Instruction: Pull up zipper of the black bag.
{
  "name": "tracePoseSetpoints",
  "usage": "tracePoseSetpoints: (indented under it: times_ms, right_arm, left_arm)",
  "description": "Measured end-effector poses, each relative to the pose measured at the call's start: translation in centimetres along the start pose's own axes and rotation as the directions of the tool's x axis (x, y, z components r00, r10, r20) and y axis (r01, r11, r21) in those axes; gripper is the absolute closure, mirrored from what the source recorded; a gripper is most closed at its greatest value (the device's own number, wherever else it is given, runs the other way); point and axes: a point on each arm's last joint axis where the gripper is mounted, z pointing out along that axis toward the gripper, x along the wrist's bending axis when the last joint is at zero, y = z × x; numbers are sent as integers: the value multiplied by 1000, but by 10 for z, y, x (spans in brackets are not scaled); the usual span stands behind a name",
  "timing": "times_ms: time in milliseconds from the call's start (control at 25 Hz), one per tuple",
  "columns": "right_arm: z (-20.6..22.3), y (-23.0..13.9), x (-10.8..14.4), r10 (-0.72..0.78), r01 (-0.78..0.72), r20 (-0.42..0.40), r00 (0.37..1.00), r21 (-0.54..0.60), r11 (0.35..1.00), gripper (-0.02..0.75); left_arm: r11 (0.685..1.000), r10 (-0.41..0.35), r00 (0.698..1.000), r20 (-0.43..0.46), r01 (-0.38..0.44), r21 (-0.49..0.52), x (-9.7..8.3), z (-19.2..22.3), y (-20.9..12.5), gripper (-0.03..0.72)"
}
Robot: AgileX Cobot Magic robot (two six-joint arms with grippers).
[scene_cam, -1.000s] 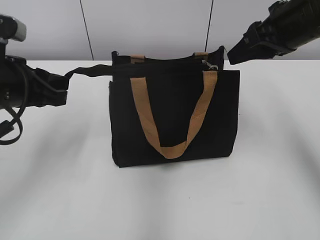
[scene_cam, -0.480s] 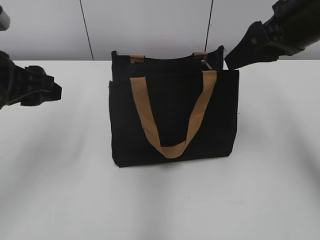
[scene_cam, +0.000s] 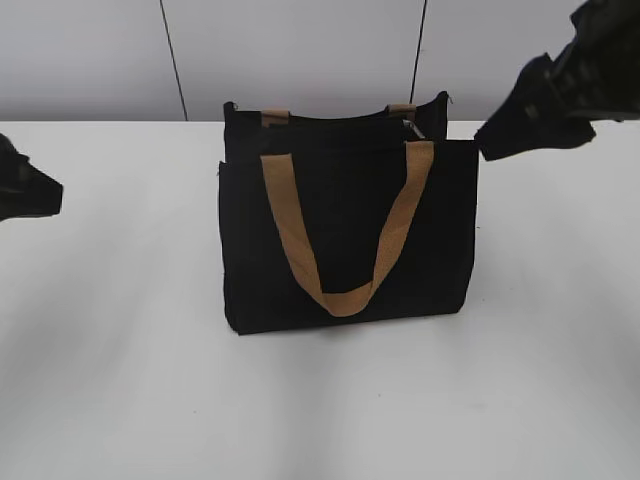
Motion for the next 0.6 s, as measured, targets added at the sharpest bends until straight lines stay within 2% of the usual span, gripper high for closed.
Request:
tracePoseSetpoints:
  times_ms: [320, 480, 600]
  right_arm:
    - [-21, -63, 22, 21, -18, 64, 998, -57, 998, 328]
    - [-40, -88, 35, 37, -23, 98, 995, -140, 990, 328]
    - [-52, -106, 45, 63, -41, 106, 992, -194, 980, 328]
  left_arm:
    - [997, 20, 1000, -2, -20, -75, 2, -38, -12, 281]
    - [998, 28, 1000, -11, -28, -55, 6, -39, -38, 281]
    - [995, 28, 1000, -7, -29, -92, 9, -51, -58, 281]
